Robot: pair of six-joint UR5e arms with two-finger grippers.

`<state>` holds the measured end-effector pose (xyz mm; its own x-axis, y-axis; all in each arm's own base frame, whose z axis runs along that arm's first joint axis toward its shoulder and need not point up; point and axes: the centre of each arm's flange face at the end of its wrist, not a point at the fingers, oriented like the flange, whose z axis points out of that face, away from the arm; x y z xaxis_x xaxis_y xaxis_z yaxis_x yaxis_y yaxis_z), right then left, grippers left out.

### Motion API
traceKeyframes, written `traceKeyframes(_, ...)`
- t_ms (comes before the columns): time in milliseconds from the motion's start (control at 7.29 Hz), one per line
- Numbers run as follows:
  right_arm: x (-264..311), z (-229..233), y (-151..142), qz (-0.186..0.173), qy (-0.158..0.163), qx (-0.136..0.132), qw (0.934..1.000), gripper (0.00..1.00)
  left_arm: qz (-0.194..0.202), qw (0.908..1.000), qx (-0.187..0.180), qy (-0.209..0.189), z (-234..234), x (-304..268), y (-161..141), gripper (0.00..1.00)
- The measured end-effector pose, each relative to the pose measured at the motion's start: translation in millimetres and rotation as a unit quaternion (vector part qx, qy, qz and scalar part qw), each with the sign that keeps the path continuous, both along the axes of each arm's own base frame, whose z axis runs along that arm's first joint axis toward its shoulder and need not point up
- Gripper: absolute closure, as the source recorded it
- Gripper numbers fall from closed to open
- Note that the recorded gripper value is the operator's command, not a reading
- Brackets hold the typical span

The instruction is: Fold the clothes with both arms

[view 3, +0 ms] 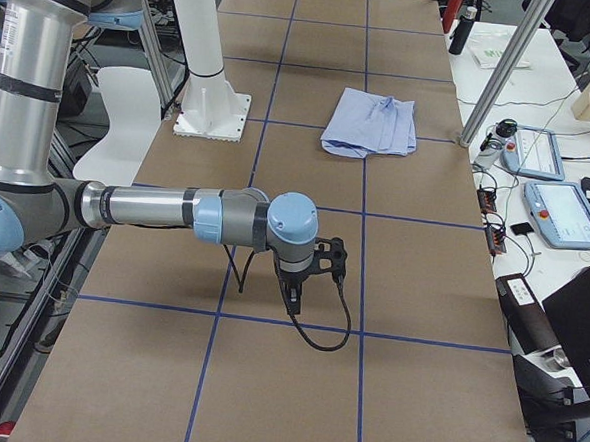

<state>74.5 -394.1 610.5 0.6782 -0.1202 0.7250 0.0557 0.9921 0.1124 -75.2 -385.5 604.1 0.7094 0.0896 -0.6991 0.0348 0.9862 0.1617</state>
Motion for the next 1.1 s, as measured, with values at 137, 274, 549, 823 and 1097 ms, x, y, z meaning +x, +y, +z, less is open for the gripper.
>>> traceKeyframes(137, 0.0, 0.5, 0.6, 0.0, 0.0, -0.001, 1.0, 0.0, 0.0, 1.0, 0.0, 0.0, 0.0, 0.0, 0.0, 0.0)
traceKeyframes(274, -0.2, 0.7, 1.0, 0.0, -0.001, -0.001, 1.0, 0.0, 0.0, 1.0, 0.0, 0.0, 0.0, 0.0, 0.0, 0.0)
traceKeyframes(549, -1.0, 0.9, 2.2, 0.0, -0.007, -0.002, 1.0, 0.0, 0.0, 1.0, 0.0, 0.0, 0.0, 0.0, 0.0, 0.0)
traceKeyframes(823, -1.4, 1.2, 4.1, 0.0, -0.01, -0.003, 0.9999, 0.0, 0.0, 1.0, -0.001, 0.0, 0.2, 0.0, 0.1, 0.0)
traceKeyframes(1097, -1.5, 1.3, 4.7, 0.0, -0.01, -0.003, 0.9999, 0.0, 0.0, 1.0, -0.001, 0.0, 0.2, 0.0, 0.1, 0.0)
